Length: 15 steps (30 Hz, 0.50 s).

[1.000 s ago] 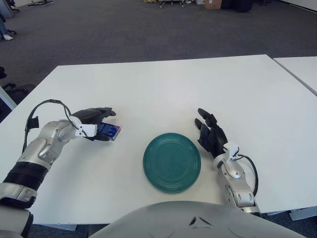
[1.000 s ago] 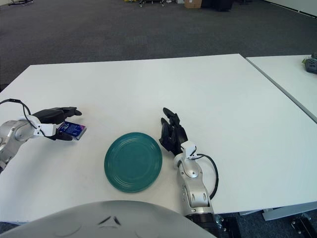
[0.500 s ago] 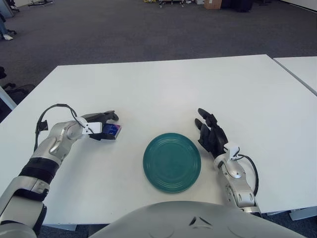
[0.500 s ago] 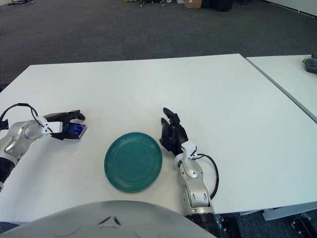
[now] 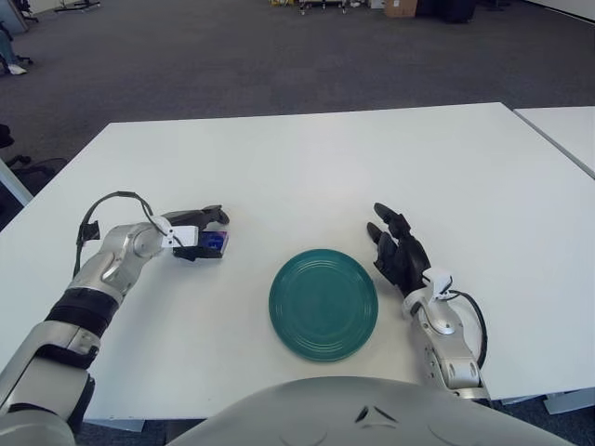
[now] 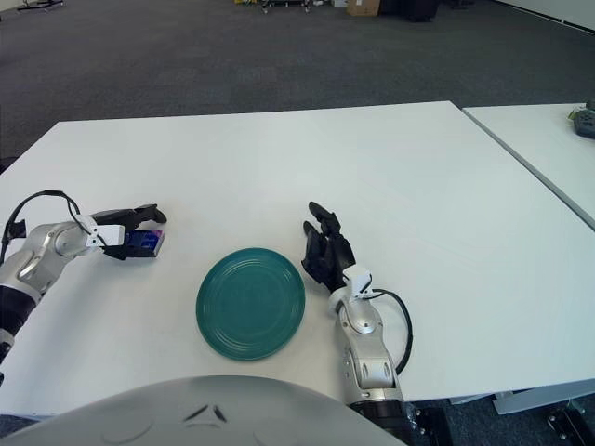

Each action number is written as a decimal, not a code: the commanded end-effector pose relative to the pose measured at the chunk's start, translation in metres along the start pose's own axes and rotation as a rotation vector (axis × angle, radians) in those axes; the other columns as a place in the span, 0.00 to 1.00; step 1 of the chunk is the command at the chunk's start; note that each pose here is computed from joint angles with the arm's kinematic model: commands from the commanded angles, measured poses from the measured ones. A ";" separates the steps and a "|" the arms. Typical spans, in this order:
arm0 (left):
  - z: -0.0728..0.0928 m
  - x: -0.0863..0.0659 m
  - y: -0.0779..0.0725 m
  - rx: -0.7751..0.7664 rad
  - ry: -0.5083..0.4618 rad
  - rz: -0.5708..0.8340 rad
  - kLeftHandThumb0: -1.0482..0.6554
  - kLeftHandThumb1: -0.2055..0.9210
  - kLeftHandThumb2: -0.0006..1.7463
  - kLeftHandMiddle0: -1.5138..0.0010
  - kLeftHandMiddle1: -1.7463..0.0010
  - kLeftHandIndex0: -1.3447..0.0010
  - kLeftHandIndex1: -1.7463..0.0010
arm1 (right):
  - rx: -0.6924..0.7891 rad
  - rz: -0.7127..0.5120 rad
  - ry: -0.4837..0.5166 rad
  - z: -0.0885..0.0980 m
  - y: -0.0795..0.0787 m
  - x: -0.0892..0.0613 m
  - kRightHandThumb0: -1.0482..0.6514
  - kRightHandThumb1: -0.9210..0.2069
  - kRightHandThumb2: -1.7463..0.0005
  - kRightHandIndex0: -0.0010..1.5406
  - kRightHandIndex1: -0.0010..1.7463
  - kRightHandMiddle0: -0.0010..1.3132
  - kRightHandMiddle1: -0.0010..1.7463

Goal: Put the gum into the plate.

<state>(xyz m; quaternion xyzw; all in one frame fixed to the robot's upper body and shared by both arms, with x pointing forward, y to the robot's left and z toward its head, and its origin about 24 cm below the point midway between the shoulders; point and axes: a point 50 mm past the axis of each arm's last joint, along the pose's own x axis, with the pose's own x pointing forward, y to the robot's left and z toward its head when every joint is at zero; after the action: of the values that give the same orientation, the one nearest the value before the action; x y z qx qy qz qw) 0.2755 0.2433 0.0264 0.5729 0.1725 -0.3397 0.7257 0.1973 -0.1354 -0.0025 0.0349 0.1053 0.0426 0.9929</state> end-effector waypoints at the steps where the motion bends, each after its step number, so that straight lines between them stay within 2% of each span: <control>1: 0.000 0.005 -0.015 0.007 0.006 -0.082 0.34 0.59 0.49 0.79 0.97 0.97 0.32 | 0.023 -0.048 0.153 -0.028 -0.008 -0.012 0.17 0.00 0.52 0.18 0.02 0.00 0.32; 5: 0.000 0.007 -0.018 0.019 0.010 -0.089 0.40 0.53 0.56 0.75 0.92 0.95 0.29 | 0.024 -0.044 0.143 -0.028 -0.010 -0.012 0.17 0.00 0.51 0.19 0.02 0.00 0.34; 6: 0.001 0.008 -0.019 0.027 0.010 -0.093 0.44 0.51 0.60 0.78 0.82 0.96 0.27 | 0.026 -0.042 0.140 -0.028 -0.011 -0.011 0.17 0.00 0.51 0.20 0.02 0.00 0.34; 7: 0.001 0.008 -0.020 0.033 0.010 -0.096 0.46 0.50 0.61 0.80 0.77 0.96 0.26 | 0.028 -0.041 0.138 -0.028 -0.012 -0.011 0.17 0.00 0.51 0.21 0.02 0.00 0.34; 9: 0.002 0.009 -0.022 0.047 0.009 -0.101 0.51 0.47 0.66 0.86 0.60 0.97 0.22 | 0.030 -0.038 0.133 -0.028 -0.013 -0.011 0.16 0.00 0.51 0.21 0.02 0.00 0.35; 10: 0.002 0.010 -0.023 0.057 0.010 -0.104 0.52 0.47 0.67 0.87 0.57 0.97 0.22 | 0.030 -0.035 0.130 -0.027 -0.014 -0.010 0.16 0.00 0.51 0.21 0.02 0.00 0.35; 11: 0.003 0.010 -0.024 0.063 0.010 -0.106 0.55 0.47 0.68 0.88 0.47 0.97 0.20 | 0.030 -0.034 0.127 -0.027 -0.015 -0.010 0.16 0.00 0.51 0.22 0.02 0.00 0.35; 15: 0.005 0.012 -0.027 0.087 0.017 -0.111 0.60 0.47 0.71 0.89 0.26 0.96 0.13 | 0.028 -0.022 0.121 -0.025 -0.016 -0.007 0.17 0.00 0.50 0.22 0.02 0.00 0.36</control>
<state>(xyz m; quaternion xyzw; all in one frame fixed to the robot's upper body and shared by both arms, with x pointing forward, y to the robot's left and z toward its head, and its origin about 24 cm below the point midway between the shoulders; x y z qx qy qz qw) 0.2796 0.2357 0.0242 0.5997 0.1589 -0.3460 0.7038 0.1985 -0.1427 -0.0035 0.0436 0.0977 0.0426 0.9933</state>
